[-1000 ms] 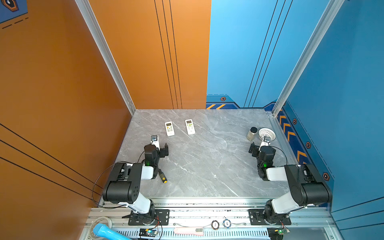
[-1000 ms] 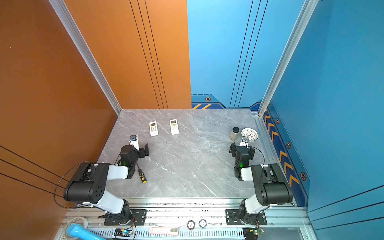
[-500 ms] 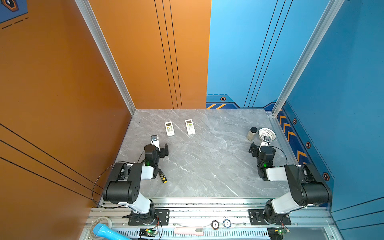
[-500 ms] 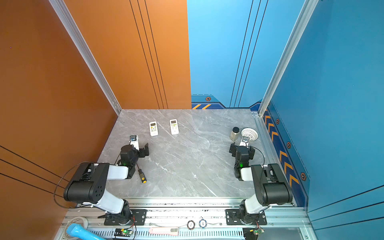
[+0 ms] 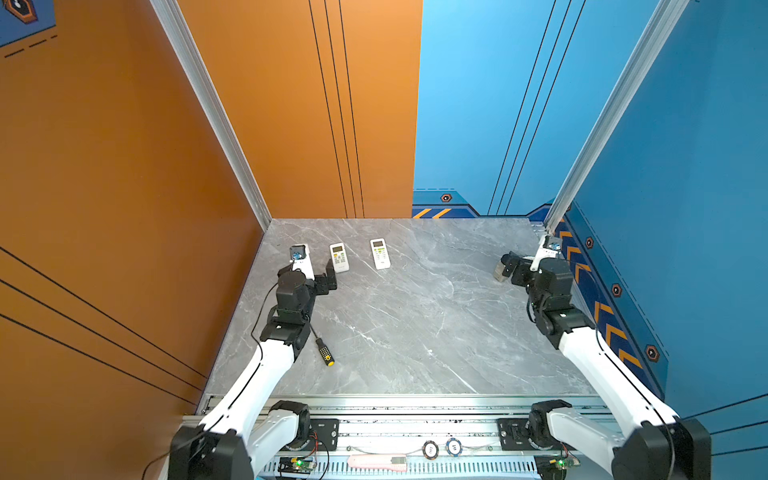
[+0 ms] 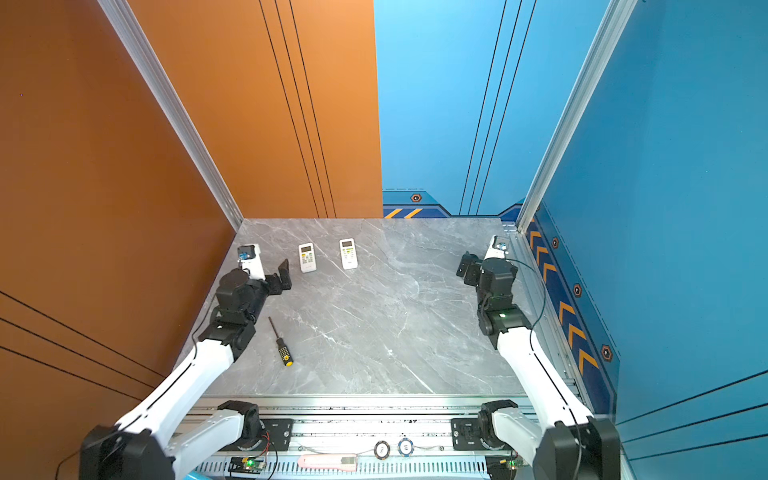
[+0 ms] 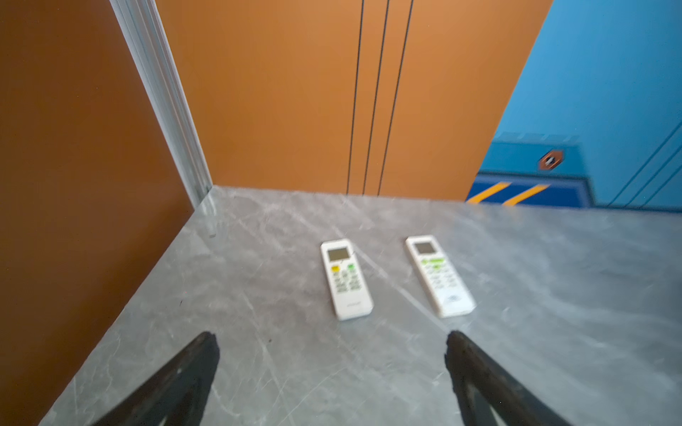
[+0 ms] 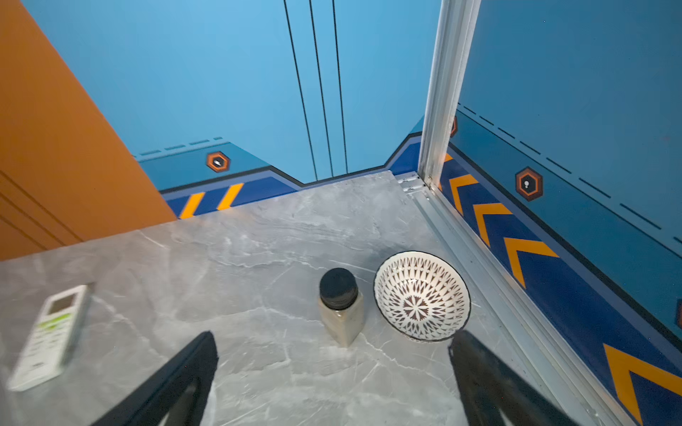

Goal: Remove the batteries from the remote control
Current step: 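Grasp the nearer white remote with the left gripper while the right arm advances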

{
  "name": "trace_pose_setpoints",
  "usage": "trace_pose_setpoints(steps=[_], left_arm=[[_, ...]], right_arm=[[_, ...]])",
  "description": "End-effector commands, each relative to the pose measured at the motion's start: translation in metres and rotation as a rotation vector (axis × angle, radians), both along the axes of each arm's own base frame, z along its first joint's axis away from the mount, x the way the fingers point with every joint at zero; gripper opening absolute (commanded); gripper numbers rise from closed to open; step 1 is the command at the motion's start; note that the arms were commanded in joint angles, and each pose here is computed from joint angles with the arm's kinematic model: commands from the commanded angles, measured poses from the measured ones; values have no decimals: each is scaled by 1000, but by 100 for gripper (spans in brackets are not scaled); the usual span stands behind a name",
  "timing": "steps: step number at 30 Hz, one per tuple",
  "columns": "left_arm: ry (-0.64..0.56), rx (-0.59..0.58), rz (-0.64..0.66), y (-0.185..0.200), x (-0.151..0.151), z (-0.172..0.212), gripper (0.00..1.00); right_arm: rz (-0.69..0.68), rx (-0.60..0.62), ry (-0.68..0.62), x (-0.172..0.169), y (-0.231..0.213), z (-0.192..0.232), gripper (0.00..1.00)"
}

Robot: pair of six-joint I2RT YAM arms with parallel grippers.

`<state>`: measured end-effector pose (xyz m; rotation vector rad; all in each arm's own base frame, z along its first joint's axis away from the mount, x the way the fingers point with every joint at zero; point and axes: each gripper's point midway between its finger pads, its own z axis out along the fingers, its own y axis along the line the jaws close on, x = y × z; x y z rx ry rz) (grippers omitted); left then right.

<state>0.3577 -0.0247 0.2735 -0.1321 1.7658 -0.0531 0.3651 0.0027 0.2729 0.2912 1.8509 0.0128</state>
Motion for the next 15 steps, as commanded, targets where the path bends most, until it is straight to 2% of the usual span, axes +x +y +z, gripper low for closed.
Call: trace_pose_setpoints(steps=[1,5,7,10,15], left_arm=[[265,-200,52,-3,-42,-19,98],[425,-413,-37,-33,-67,-7,98],[492,-475,-79,-48,-76,-11,98],[512,-514,-158,-66,-80,0,98],[554,-456,-197,-76,-87,-5,98]], right_arm=[[66,170,368,-57,18,-50,100],[54,275,492,-92,23,-39,100],[52,312,522,-104,25,-39,100],[1,341,565,-111,19,-45,100],[-30,402,578,-106,15,-52,100]])
